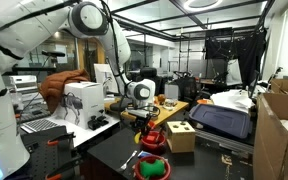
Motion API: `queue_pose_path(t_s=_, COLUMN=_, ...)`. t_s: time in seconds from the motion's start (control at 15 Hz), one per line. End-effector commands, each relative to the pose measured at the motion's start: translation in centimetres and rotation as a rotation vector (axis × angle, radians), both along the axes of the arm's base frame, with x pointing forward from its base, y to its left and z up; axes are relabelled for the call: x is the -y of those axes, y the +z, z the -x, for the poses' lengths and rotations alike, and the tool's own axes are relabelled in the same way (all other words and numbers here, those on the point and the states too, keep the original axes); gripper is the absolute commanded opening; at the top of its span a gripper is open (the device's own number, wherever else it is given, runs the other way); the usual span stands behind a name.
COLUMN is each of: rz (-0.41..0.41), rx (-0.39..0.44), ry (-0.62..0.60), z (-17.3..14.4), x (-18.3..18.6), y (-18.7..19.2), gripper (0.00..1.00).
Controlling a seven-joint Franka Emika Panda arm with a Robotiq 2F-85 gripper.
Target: Pick up the banana and put it in the bowl on the middle of the two other bowls
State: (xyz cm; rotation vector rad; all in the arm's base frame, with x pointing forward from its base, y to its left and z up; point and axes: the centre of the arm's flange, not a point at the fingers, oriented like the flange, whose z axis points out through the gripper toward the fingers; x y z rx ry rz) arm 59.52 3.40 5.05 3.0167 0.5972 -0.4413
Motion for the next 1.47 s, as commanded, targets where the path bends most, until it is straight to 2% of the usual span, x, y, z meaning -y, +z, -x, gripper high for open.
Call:
queue_pose_path(t_s=0.0, rz=-0.02, rx=0.059, ry=0.042, z=-1.5, x=-1.4, y=4.5, gripper=0.07)
queue_pose_path(t_s=0.27, rz=0.001, rx=0.129, ry=0.063, z=-4.5, x=-3.8, y=6.6, gripper=0.07)
queue_pose_path(t_s=0.53, rz=0.024, rx=0.199, ry=0.078, z=-7.2, x=-5.4, y=7.2, gripper=0.07)
queue_pose_path(t_s=1.0, rz=0.116, rx=0.243, ry=0.147, z=-9.7, x=-1.9, y=5.0, gripper=0.07)
queue_pose_path(t_s=1.2, rz=0.101, rx=0.239, ry=0.166, z=-10.1, x=-1.3, y=3.7, gripper=0.07)
queue_pose_path(t_s=1.4, rz=0.066, rx=0.256, ry=0.192, z=-10.8, x=-1.7, y=4.1, gripper=0.07)
